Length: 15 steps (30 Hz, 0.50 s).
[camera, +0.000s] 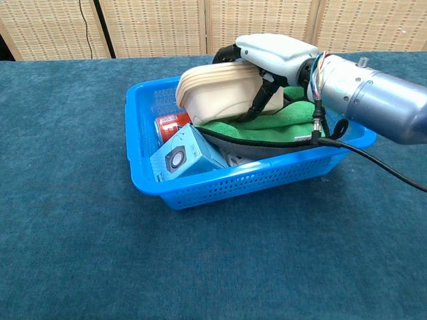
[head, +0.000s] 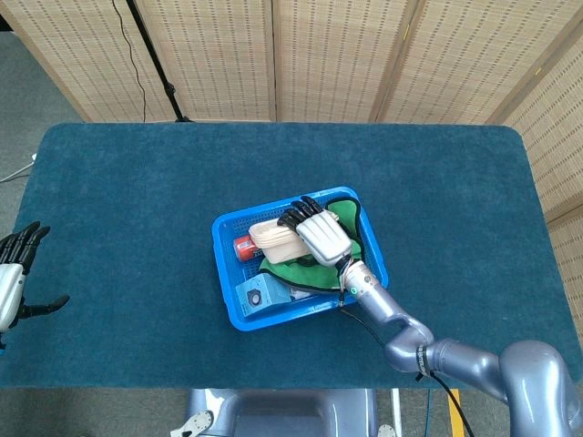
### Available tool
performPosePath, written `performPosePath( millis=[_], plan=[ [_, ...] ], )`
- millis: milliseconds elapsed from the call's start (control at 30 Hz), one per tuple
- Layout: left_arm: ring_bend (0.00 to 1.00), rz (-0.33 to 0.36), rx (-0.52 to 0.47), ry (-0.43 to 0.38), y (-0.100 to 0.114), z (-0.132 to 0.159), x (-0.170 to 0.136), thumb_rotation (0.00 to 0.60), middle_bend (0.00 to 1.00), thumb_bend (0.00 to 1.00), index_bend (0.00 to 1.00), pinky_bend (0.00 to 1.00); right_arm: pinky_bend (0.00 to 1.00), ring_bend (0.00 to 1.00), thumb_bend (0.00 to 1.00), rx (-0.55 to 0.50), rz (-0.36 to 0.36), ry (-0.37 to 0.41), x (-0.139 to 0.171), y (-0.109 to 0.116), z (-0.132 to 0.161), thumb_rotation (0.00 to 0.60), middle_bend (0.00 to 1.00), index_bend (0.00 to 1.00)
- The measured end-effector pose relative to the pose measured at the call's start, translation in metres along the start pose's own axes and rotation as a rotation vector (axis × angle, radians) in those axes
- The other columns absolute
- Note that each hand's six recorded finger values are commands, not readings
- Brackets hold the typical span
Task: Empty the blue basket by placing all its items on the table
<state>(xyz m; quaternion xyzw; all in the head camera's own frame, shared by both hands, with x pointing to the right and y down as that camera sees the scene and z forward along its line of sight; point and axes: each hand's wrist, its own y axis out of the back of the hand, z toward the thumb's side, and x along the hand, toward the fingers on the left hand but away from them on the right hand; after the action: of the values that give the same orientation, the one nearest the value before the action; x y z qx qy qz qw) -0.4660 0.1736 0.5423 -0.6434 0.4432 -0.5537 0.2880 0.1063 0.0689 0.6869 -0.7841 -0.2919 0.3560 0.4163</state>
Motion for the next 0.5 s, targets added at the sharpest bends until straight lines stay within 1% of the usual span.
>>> performPosePath(
  millis=[33, 100, 200, 333, 433, 500],
  plan=[
    [0.00, 0.000, 0.001, 0.000, 0.000, 0.000, 0.000, 0.600, 0.00, 0.11, 0.00, 0.00, 0.45, 0.50, 0.05, -0.007, -0.023, 0.005, -0.001, 0.002, 0.000, 0.600, 0.62, 0.68],
    [0.00, -0.001, 0.002, -0.001, -0.001, 0.001, 0.000, 0.600, 0.00, 0.11, 0.00, 0.00, 0.47, 0.52, 0.08, -0.031, -0.069, 0.023, -0.001, 0.007, 0.001, 0.600, 0.63, 0.70],
    [0.00, -0.002, 0.004, -0.006, -0.001, 0.002, -0.001, 0.600, 0.00, 0.11, 0.00, 0.00, 0.47, 0.52, 0.09, -0.068, -0.119, 0.065, 0.000, 0.014, 0.006, 0.600, 0.64, 0.70],
    [0.00, -0.005, 0.003, -0.010, -0.002, 0.003, -0.001, 0.600, 0.00, 0.11, 0.00, 0.00, 0.47, 0.52, 0.10, -0.073, -0.188, 0.107, 0.004, 0.030, 0.009, 0.600, 0.64, 0.70],
    [0.00, -0.003, 0.004, -0.012, -0.002, 0.003, -0.001, 0.600, 0.00, 0.11, 0.00, 0.00, 0.47, 0.52, 0.10, -0.055, -0.261, 0.133, 0.009, 0.051, 0.009, 0.600, 0.64, 0.70],
    [0.00, -0.003, 0.005, -0.013, -0.002, 0.003, -0.001, 0.600, 0.00, 0.11, 0.00, 0.00, 0.47, 0.52, 0.10, -0.033, -0.321, 0.149, 0.014, 0.072, 0.008, 0.600, 0.64, 0.70]
  ],
)
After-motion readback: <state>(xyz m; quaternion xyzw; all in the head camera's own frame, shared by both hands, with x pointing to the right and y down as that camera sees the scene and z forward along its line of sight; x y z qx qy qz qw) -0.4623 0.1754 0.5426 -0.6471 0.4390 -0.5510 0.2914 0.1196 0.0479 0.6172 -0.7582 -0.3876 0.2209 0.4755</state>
